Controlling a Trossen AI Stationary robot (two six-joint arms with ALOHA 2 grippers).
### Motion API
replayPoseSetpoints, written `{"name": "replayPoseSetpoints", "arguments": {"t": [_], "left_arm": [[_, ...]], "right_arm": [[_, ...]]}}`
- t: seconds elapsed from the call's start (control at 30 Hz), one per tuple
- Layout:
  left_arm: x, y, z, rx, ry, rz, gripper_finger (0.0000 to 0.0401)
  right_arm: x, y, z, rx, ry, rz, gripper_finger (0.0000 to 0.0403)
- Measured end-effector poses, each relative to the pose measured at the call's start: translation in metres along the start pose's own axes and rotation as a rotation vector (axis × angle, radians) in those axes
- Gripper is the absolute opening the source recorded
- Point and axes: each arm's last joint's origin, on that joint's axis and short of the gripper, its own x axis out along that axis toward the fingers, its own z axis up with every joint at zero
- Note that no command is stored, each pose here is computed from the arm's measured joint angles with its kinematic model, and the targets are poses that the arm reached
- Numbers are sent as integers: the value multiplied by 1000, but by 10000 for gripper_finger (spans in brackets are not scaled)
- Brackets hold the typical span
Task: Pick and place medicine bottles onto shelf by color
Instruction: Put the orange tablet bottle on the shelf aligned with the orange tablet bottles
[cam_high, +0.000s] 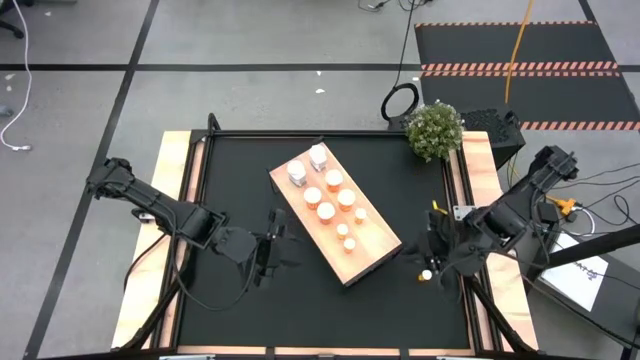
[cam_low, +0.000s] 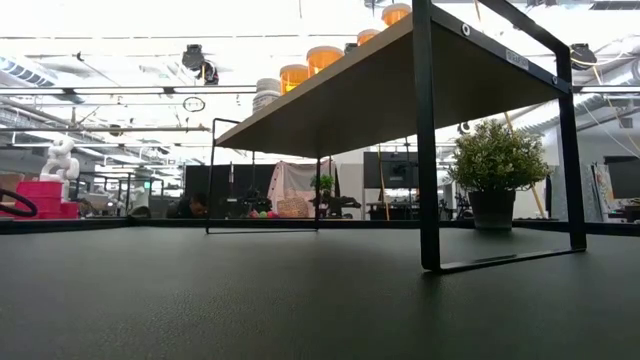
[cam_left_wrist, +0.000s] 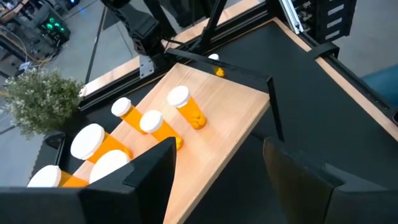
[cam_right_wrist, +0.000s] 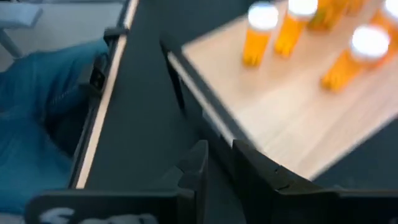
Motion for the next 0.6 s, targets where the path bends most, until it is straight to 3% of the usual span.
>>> {"name": "replayPoseSetpoints", "arguments": {"t": [0.3, 0.43, 0.6], "left_arm": [[0, 0, 0, -16, 0, 0, 243], [0, 0, 0, -16, 0, 0, 243], [0, 0, 0, -13, 0, 0, 243]], "right_arm": [[0, 5, -24, 204, 241, -21, 66], [7, 9, -33, 243, 375, -52, 73], [21, 18, -39, 232, 485, -67, 110]]}}
